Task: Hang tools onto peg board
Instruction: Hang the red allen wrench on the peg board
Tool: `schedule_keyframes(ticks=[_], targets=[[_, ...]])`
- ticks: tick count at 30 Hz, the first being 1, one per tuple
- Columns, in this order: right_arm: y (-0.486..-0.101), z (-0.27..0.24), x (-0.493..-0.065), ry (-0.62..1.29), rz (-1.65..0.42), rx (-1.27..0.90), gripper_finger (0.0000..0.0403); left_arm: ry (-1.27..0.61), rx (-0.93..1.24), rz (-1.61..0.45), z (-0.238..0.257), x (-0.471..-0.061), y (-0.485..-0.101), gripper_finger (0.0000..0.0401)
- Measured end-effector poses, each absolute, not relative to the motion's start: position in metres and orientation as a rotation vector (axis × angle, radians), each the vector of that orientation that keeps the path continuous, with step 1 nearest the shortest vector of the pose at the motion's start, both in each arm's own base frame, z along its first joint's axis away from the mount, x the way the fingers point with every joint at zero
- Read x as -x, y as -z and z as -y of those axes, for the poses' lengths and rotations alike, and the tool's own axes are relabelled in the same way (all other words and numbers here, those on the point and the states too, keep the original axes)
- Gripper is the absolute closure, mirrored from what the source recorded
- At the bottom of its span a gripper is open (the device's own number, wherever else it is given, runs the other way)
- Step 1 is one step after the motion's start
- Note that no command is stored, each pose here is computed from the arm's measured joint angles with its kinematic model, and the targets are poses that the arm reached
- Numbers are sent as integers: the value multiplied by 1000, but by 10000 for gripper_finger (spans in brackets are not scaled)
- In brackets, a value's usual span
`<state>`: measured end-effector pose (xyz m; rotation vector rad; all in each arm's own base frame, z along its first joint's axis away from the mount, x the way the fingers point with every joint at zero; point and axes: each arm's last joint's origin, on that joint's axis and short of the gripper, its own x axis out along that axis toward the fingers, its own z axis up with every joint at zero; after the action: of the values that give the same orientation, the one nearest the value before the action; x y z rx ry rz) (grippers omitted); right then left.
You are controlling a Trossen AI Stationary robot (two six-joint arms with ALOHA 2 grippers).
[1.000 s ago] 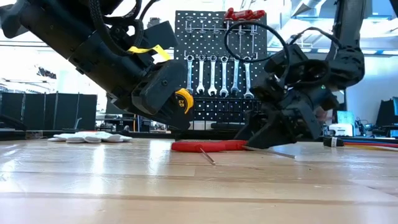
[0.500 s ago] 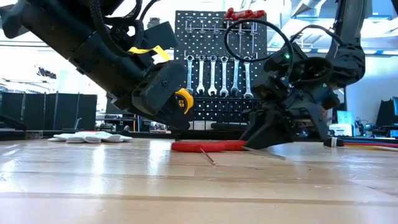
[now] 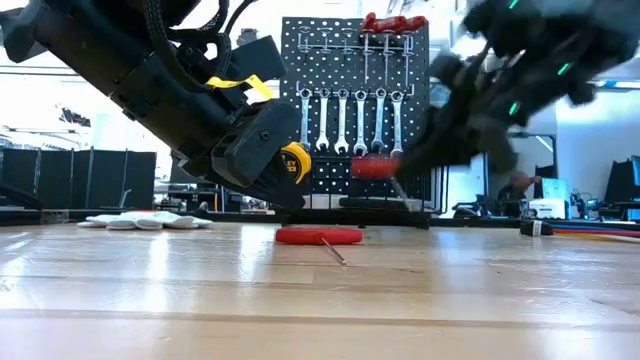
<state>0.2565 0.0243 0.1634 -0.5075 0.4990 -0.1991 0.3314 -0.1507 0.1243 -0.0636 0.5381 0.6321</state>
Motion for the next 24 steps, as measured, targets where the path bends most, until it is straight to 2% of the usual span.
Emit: schedule_keyframes(ticks=[6,13,17,24], targets=[[-244,-59,-248,571,-322,949,314,-632,65,-537,151,-331,-124,231],[-341,-39,-255,891,-237,1259,314,-632,65,-536,151,-332,-124,231],[-373,-12,-267,993,-244,1438,314,-632,65,-537,151,-331,-124,231],[-408,34,-296,1134,-278,1642,314,-632,64,-537,151,-331,-124,231]])
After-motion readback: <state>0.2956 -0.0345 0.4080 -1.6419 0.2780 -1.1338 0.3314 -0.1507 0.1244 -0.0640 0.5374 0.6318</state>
